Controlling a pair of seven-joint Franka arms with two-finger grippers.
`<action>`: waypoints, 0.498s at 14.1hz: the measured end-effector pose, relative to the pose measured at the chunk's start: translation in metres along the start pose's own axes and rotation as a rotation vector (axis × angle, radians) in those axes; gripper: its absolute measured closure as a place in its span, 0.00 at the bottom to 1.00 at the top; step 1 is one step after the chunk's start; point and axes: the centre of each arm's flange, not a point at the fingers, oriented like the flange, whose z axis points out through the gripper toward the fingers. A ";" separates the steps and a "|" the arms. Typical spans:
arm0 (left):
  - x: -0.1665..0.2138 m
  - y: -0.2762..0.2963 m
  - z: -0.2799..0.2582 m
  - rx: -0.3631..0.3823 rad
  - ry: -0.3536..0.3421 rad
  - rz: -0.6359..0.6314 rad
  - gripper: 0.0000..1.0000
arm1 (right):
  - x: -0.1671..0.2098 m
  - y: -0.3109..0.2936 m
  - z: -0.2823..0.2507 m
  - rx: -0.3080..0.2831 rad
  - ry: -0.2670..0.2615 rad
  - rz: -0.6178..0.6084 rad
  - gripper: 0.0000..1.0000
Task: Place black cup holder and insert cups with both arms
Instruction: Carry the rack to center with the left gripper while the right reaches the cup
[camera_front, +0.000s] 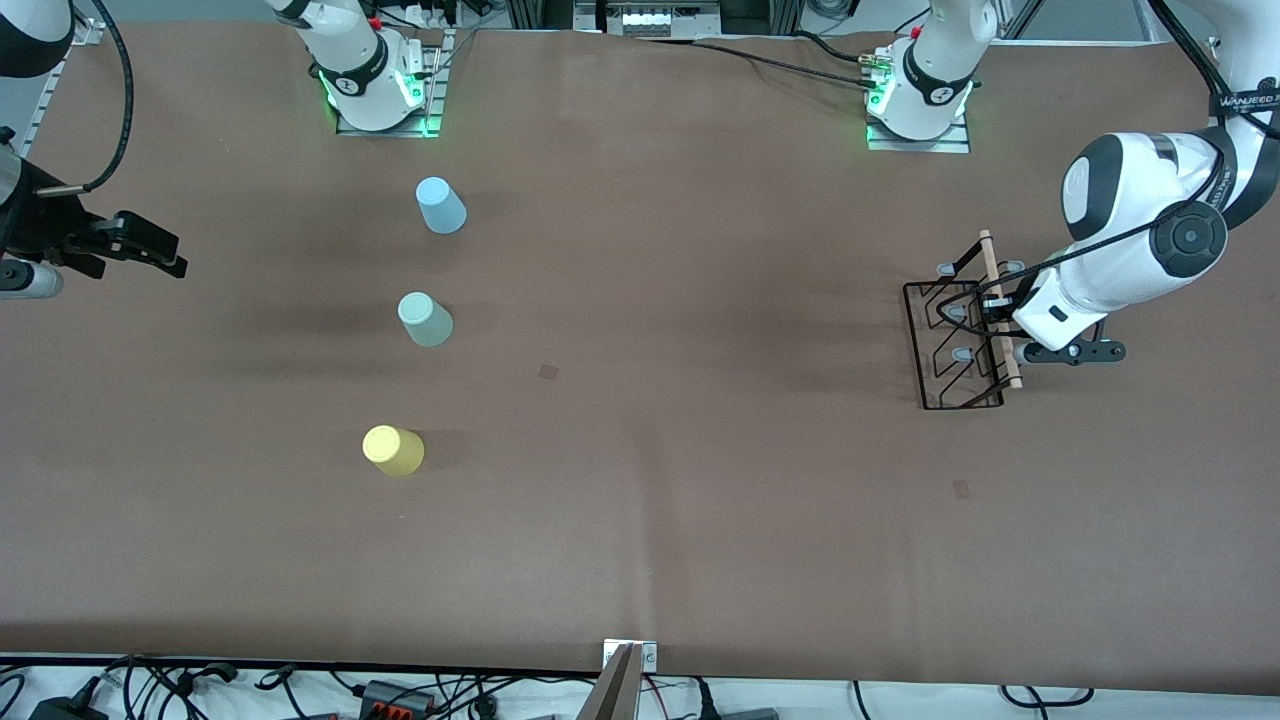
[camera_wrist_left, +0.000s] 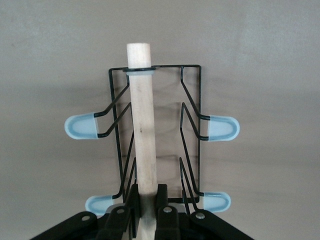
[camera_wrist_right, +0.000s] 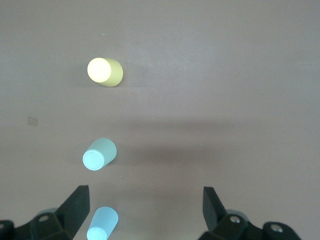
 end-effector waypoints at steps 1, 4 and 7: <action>0.000 0.006 -0.006 0.001 -0.006 -0.017 0.84 | 0.000 0.000 0.000 0.000 0.000 0.000 0.00; 0.000 0.070 -0.047 0.005 -0.012 -0.012 0.84 | 0.000 0.000 0.000 0.000 -0.001 0.000 0.00; -0.014 0.169 -0.094 -0.008 0.030 -0.002 0.84 | -0.001 0.000 0.001 0.000 -0.008 0.001 0.00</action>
